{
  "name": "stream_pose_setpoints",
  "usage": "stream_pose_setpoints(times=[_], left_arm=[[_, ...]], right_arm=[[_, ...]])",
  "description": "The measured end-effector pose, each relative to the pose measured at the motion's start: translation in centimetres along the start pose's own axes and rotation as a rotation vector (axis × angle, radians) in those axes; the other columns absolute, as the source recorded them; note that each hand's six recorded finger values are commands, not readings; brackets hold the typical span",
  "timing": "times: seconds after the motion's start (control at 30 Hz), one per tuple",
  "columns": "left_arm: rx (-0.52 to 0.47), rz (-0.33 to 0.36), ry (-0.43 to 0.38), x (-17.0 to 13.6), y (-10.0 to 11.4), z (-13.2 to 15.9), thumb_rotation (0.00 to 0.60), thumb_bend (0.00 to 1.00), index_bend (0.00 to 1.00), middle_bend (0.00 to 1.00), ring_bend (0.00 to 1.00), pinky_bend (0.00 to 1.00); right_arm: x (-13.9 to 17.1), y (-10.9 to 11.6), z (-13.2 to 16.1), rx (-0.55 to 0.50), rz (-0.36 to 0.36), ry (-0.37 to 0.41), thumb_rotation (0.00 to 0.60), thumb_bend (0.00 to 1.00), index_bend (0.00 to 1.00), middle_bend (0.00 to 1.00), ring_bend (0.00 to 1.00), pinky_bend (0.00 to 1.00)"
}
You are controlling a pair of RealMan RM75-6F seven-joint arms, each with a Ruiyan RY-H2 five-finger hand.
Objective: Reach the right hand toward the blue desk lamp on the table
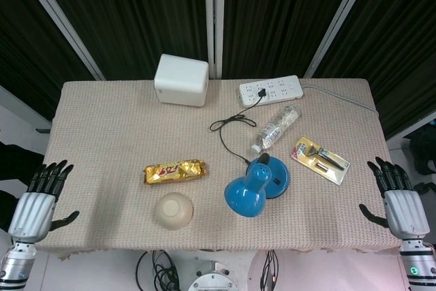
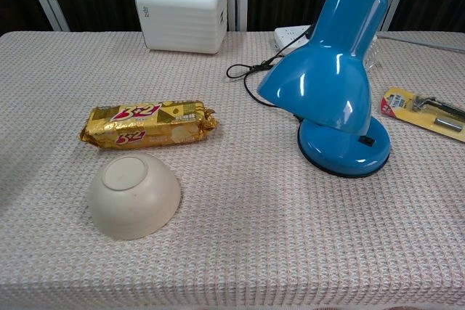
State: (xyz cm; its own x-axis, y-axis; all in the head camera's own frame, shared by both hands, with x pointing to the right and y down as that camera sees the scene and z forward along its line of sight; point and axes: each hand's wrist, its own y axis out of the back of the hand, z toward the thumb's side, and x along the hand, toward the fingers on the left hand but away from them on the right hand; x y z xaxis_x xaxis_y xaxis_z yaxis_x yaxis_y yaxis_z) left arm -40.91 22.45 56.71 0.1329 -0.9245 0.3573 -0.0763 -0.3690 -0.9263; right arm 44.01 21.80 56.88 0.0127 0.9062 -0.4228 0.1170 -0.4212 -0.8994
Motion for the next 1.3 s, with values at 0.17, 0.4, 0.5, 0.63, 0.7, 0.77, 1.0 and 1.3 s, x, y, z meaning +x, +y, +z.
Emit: stream_pose_setpoints(times=[0.17,0.4,0.5,0.63,0.7,0.77,1.0,1.3], left_arm=[[-0.002,-0.009,0.007,0.3,-0.1,-0.2,0.600,0.07,0.00,0.00,0.00,0.00],[-0.014,-0.023,0.007,0.8,-1.1,-0.3,0.600,0.07,0.00,0.00,0.00,0.00],[-0.017,-0.033,0.005,0.9,-1.6,-0.3,0.600,0.07,0.00,0.00,0.00,0.00],[-0.019,-0.028,0.009,0.8,-1.5,-0.5,0.600,0.07,0.00,0.00,0.00,0.00],[-0.020,-0.024,0.015,0.7,-1.3,-0.8,0.600,0.07,0.00,0.00,0.00,0.00],[-0.018,-0.025,0.017,0.6,-1.2,-0.9,0.600,0.07,0.00,0.00,0.00,0.00],[-0.021,-0.027,0.013,0.6,-1.3,-0.9,0.600,0.07,0.00,0.00,0.00,0.00],[-0.026,-0.030,0.022,0.5,-1.3,-1.2,0.600,0.07,0.00,0.00,0.00,0.00]], right_arm=[[-0.2,-0.4,0.0,0.008,0.020,0.001,0.600,0.94,0.00,0.00,0.00,0.00],[-0.8,-2.6,1.6,0.029,0.134,0.059,0.600,1.00,0.00,0.30,0.31,0.41],[-1.1,-3.8,3.0,0.040,0.184,0.107,0.600,1.00,0.00,0.50,0.45,0.52],[-1.4,-5.5,5.3,0.059,0.250,0.183,0.600,1.00,0.00,0.68,0.59,0.62],[-1.6,-6.1,6.2,0.066,0.270,0.208,0.600,1.00,0.00,0.72,0.63,0.65],[-1.8,-6.7,7.0,0.076,0.288,0.227,0.600,1.00,0.00,0.74,0.65,0.66],[-3.3,-8.7,9.0,0.116,0.383,0.255,0.600,0.99,0.00,0.80,0.69,0.69],[-5.4,-10.9,11.7,0.139,0.458,0.272,0.600,0.98,0.00,0.81,0.70,0.70]])
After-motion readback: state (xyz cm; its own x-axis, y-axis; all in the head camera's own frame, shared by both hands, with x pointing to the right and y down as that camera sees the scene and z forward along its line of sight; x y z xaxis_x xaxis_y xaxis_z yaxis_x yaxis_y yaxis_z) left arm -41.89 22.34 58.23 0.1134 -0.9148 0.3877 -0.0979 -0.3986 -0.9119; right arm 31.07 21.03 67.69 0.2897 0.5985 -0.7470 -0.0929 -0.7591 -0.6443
